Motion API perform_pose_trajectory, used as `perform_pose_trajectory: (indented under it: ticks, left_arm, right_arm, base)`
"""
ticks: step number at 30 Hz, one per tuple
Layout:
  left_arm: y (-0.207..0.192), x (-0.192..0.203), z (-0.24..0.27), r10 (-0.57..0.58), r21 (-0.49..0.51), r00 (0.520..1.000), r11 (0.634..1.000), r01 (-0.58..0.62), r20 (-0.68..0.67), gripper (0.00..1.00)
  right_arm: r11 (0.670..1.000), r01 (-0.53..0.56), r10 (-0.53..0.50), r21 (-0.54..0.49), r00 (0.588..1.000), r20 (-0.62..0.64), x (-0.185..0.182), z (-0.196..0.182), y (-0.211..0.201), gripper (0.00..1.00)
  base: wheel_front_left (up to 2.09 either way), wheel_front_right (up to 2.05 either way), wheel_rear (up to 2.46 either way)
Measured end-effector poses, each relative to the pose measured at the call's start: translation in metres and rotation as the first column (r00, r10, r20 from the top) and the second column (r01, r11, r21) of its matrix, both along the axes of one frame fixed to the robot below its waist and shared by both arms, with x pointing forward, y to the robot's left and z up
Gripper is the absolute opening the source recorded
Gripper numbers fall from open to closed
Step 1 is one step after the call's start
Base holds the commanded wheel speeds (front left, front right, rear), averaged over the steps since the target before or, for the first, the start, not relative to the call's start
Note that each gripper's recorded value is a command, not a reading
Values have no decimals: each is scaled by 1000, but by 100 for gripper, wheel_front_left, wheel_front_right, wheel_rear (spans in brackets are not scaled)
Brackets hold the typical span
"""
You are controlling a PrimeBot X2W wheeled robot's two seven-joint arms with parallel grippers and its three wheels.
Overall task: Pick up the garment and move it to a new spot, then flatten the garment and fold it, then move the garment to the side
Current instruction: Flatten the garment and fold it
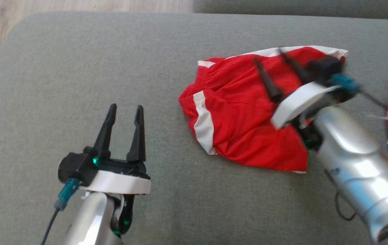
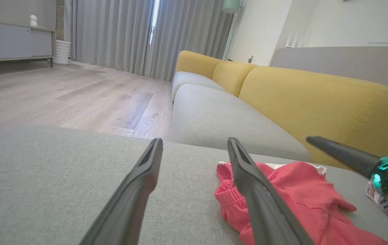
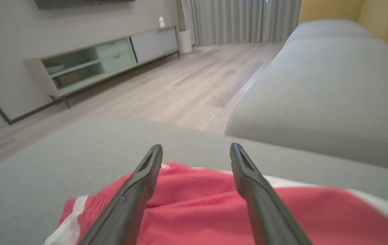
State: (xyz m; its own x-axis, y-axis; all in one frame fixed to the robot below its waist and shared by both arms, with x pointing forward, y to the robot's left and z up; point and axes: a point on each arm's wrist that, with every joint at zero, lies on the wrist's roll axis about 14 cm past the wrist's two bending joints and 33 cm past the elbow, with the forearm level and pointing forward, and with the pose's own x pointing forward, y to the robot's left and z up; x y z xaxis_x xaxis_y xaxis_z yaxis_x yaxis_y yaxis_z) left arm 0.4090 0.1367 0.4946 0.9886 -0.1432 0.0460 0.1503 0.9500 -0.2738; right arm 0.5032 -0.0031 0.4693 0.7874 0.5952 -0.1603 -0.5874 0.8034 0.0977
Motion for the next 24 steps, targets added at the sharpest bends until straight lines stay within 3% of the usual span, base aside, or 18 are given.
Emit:
perform_pose_trajectory:
  ticks: [5,13,18,24]
  left_arm:
    - [-4,4,11,-12,3,999,1000,12,36,100]
    - [-14,6,16,-42,10,998,999,41,54,100]
    - [-27,5,17,-81,4,995,997,81,60,100]
    - [-33,5,20,-99,2,993,995,99,68,100]
  right_arm:
    - [984,166,-173,70,977,121,6,36,-64,100]
    - [911,396,-410,112,899,154,-51,26,-139,100]
    - [882,467,-471,68,879,74,-100,-8,-150,100]
    - [881,473,-474,27,880,26,-126,-28,-148,100]
  base:
    - [0,0,0]
    - [0,0,0]
    - [0,0,0]
    - [0,0,0]
